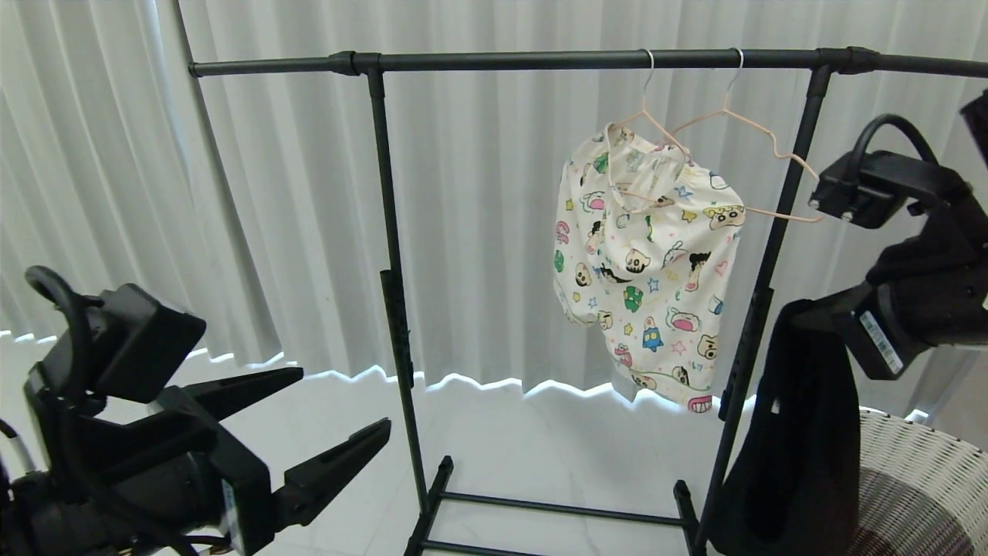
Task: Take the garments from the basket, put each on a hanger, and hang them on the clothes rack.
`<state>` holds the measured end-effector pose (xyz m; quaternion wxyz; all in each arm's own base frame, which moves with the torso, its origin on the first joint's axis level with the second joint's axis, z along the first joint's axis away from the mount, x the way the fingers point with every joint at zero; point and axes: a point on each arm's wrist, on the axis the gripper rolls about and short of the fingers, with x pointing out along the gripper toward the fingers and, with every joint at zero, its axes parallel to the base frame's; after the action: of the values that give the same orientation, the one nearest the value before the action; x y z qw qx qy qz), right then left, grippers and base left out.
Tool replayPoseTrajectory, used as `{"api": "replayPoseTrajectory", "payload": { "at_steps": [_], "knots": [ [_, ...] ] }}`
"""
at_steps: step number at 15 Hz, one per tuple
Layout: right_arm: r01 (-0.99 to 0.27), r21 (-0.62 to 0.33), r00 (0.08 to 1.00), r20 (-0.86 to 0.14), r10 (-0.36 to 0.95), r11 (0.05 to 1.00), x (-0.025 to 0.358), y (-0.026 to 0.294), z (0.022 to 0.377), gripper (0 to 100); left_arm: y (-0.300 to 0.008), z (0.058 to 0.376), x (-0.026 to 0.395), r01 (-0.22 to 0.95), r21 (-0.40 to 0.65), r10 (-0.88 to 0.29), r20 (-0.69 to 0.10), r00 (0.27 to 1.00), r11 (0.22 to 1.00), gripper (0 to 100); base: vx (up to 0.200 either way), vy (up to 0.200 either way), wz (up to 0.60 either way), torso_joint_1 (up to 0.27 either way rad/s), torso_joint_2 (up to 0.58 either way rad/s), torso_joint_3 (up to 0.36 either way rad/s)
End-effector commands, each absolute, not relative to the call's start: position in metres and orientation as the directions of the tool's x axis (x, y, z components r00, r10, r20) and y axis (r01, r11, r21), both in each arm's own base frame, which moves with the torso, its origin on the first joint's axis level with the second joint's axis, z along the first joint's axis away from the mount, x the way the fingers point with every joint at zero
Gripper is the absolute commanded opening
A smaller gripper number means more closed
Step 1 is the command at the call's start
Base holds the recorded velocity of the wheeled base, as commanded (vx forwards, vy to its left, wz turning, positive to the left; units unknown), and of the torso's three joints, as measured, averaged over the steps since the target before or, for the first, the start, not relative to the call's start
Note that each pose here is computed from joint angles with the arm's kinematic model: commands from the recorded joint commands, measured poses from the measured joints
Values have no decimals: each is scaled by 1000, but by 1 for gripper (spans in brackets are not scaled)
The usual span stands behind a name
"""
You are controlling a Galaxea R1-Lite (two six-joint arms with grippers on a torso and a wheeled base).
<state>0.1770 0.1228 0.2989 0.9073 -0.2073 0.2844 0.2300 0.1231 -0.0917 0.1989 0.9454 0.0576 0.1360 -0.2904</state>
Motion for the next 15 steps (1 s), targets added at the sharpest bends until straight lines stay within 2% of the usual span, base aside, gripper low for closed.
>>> {"api": "replayPoseTrajectory", "payload": {
  "at_steps": [1, 4, 5, 7, 11, 15],
  "knots": [
    [-597, -219, 699, -614, 366, 772, 186, 156, 301, 0, -125, 185, 137, 645, 23, -604, -329, 726, 764, 100, 0, 0, 0, 0, 0, 0],
    [-643, -194, 677, -596, 431, 741, 187, 170, 308, 0, -167, 170, 153, 773, -21, -732, -338, 592, 634, 100, 0, 0, 0, 0, 0, 0],
    [-648, -191, 674, -595, 437, 737, 186, 172, 308, 0, -174, 168, 155, 788, -37, -749, -343, 567, 614, 100, 0, 0, 0, 0, 0, 0],
    [-661, -146, 655, -591, 471, 736, 179, 181, 309, 0, -215, 165, 165, 814, -116, -794, -334, 507, 569, 100, 0, 0, 0, 0, 0, 0],
    [-689, -125, 630, -590, 505, 714, 169, 190, 309, 0, -266, 143, 193, 817, -152, -803, -353, 481, 557, 100, 0, 0, 0, 0, 0, 0],
    [-699, -110, 619, -586, 523, 706, 164, 193, 311, 0, -289, 115, 213, 806, -156, -781, -405, 475, 571, 100, 0, 0, 0, 0, 0, 0]
  ]
}}
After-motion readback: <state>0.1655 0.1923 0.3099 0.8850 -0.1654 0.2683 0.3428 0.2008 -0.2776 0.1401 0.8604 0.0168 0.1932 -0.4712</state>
